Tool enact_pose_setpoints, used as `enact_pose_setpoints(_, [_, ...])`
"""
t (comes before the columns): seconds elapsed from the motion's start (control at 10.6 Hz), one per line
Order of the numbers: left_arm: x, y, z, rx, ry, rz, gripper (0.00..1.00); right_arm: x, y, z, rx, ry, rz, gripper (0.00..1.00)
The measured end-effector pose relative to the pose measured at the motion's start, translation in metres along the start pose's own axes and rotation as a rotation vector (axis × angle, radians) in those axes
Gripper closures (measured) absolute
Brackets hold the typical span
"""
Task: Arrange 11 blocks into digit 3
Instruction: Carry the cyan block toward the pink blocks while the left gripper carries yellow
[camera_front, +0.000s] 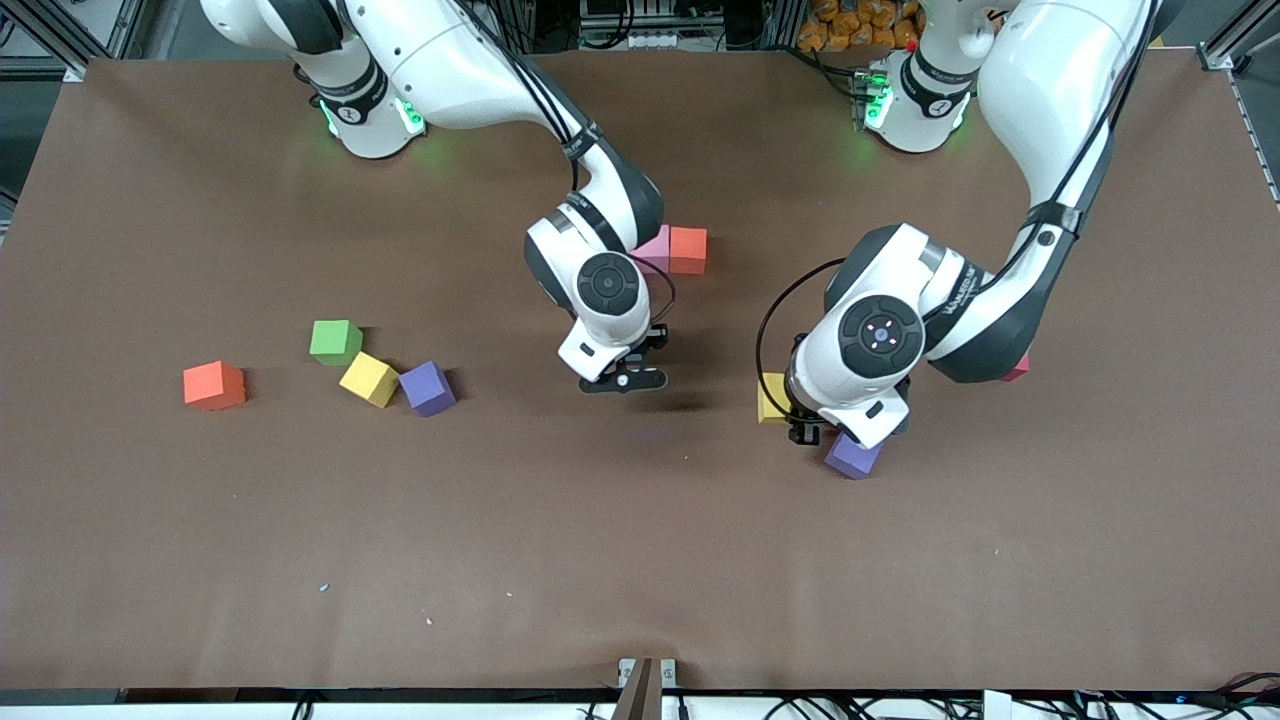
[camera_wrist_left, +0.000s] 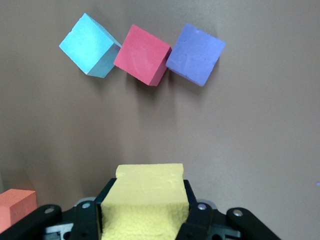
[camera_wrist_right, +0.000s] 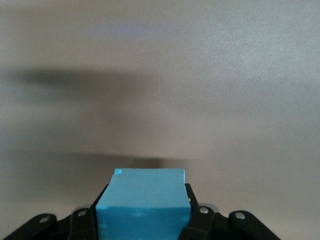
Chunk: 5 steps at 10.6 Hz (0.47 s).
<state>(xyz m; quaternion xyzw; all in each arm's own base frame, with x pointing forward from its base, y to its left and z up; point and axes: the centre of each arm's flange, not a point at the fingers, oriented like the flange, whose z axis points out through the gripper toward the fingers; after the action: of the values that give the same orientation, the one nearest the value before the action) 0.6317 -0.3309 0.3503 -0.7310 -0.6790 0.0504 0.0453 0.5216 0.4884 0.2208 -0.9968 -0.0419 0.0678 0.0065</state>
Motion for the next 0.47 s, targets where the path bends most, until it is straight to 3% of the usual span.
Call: enact_pose_setpoints(0.47, [-0.002,0.001,0.010,0.025,-0.024,-0.007,0.46,-0.018,0.006,0.019,0.010,0.025,-0.020,0.42])
